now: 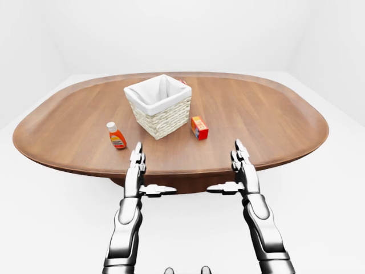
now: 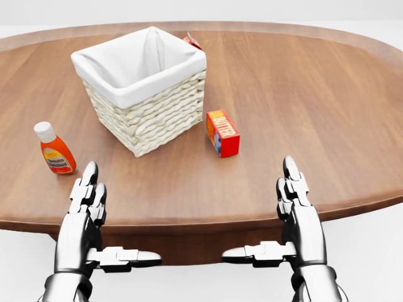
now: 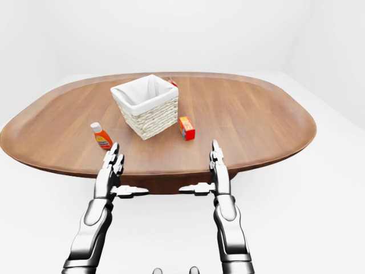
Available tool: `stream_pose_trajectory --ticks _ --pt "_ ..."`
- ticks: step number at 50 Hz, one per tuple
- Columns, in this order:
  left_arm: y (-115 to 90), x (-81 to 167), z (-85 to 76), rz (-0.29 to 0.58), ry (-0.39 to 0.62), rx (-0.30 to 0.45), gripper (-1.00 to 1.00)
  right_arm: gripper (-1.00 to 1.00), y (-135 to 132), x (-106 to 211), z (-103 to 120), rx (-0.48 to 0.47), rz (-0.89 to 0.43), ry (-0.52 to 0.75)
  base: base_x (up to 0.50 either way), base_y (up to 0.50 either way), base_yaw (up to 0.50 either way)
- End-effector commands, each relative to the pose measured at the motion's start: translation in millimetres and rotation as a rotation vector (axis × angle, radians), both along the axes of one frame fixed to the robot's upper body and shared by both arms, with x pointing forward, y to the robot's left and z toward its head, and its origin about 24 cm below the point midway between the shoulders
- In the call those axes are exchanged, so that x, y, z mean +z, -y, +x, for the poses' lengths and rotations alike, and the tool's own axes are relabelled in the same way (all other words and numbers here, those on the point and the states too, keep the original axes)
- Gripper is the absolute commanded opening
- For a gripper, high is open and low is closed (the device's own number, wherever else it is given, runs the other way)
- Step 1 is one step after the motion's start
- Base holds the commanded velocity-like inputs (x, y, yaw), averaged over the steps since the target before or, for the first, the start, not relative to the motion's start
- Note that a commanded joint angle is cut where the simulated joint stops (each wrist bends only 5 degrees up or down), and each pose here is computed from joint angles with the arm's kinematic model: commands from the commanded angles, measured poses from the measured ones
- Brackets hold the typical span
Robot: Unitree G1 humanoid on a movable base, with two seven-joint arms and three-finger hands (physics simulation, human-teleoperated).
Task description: Pick up the butter and put it in the basket.
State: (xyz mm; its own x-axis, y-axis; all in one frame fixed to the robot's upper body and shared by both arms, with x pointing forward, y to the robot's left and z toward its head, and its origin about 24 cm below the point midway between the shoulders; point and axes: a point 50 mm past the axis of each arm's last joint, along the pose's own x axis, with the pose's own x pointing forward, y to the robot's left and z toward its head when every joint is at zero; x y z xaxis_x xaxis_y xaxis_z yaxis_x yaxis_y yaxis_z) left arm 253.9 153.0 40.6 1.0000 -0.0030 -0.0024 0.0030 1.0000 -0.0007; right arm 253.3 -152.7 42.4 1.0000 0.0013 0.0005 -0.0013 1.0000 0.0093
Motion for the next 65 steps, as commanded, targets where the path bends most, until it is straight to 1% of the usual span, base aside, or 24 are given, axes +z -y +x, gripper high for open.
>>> stream_pose_trajectory --ticks 1,3,6,8,9,11,12,13,15,17,18,19,20,21,22,23,24,26,29,32,35,38,50,65 --pt "-7.5 -0.8 0.4 0.0 -0.004 -0.007 1.0 1.0 5.6 3.8 -1.8 0.005 0.024 0.002 0.0 0.0 0.0" --pt "-7.5 -0.1 0.5 0.007 -0.001 -0.01 1.0 1.0 5.2 4.8 -1.9 0.005 0.025 0.003 0.0 0.0 0.0" --pt "-6.1 4.7 0.6 0.046 0.013 -0.027 1.0 1.0 4.1 11.4 -1.2 0.006 0.028 0.016 0.0 0.0 0.0" --pt "-5.4 10.4 1.4 0.047 0.025 -0.036 1.0 1.0 3.0 21.0 -0.8 0.008 0.037 0.044 0.0 0.0 0.0" --pt "-6.6 16.4 2.8 0.035 0.036 -0.032 1.0 1.0 1.1 29.9 -0.5 0.017 0.034 0.081 0.0 0.0 0.0" --pt "-6.3 22.7 3.8 0.049 0.046 -0.037 1.0 1.0 0.2 37.7 0.3 0.016 0.035 0.114 0.0 0.0 0.0" --pt "-4.2 32.1 5.0 0.062 0.079 -0.049 1.0 1.0 -0.5 46.4 1.5 0.016 0.038 0.151 0.0 0.0 0.0" --pt "-4.2 40.4 6.1 0.051 0.114 -0.049 1.0 1.0 -0.1 55.8 2.7 0.006 0.047 0.19 0.0 0.0 0.0" --pt "-4.6 49.7 7.1 0.092 0.151 -0.058 1.0 1.0 2.9 72.7 4.6 -0.019 0.084 0.261 0.0 0.0 0.0" --pt "-6.9 63.2 8.4 0.09 0.206 -0.056 1.0 1.0 3.7 86.9 5.1 -0.024 0.069 0.32 0.0 0.0 0.0" --pt "-7.0 63.6 8.4 0.09 0.208 -0.056 1.0 1.0 3.7 87.4 5.1 -0.025 0.069 0.322 0.0 0.0 0.0" --pt "-8.7 75.4 9.5 0.042 0.26 -0.048 1.0 1.0 4.3 95.9 5.0 -0.032 0.075 0.358 0.0 0.0 0.0" --pt "-9.1 80.8 10.2 0.047 0.281 -0.045 1.0 1.0 4.2 99.6 4.9 -0.033 0.074 0.374 0.0 0.0 0.0" --pt "-8.5 91.7 10.6 0.071 0.325 -0.055 1.0 1.0 4.0 108.2 4.8 -0.037 0.074 0.41 0.0 0.0 0.0" --pt "-9.6 98.0 10.7 0.063 0.352 -0.049 1.0 1.0 4.0 113.4 4.5 -0.042 0.08 0.432 0.0 0.0 0.0" --pt "-10.3 104.3 10.8 0.079 0.377 -0.047 1.0 1.0 2.6 123.9 3.3 -0.042 0.085 0.478 0.0 0.0 0.0" --pt "-9.9 107.9 10.7 0.092 0.392 -0.051 1.0 1.0 1.5 127.1 3.9 -0.048 0.067 0.491 0.0 0.0 0.0" --pt "-9.3 115.7 10.2 0.1 0.425 -0.057 1.0 1.0 -2.6 132.6 1.2 -0.025 0.086 0.517 0.0 0.0 0.0" --pt "-8.2 124.5 9.1 0.076 0.465 -0.058 1.0 1.0 -10.5 128.8 -0.8 0.012 0.065 0.503 0.0 0.0 0.0" --pt "-6.7 127.3 8.1 0.068 0.479 -0.06 1.0 1.0 -9.9 131.0 -1.0 0.007 0.07 0.513 0.0 0.0 0.0" --pt "-6.2 130.7 6.8 0.061 0.495 -0.055 1.0 1.0 -10.0 137.5 -3.2 0.023 0.059 0.544 0.0 0.0 0.0" --pt "-6.5 133.4 5.1 0.054 0.509 -0.05 1.0 1.0 -9.5 136.6 -4.4 0.03 0.066 0.542 0.05 0.13 0.0" --pt "-4.5 128.0 3.5 0.048 0.488 -0.055 1.0 1.0 -9.2 134.0 -3.6 0.034 0.082 0.529 0.24 0.32 0.0" --pt "-4.0 128.1 6.2 0.049 0.486 -0.06 1.0 1.0 -11.0 129.6 -3.3 0.047 0.088 0.51 0.4 0.05 0.0"
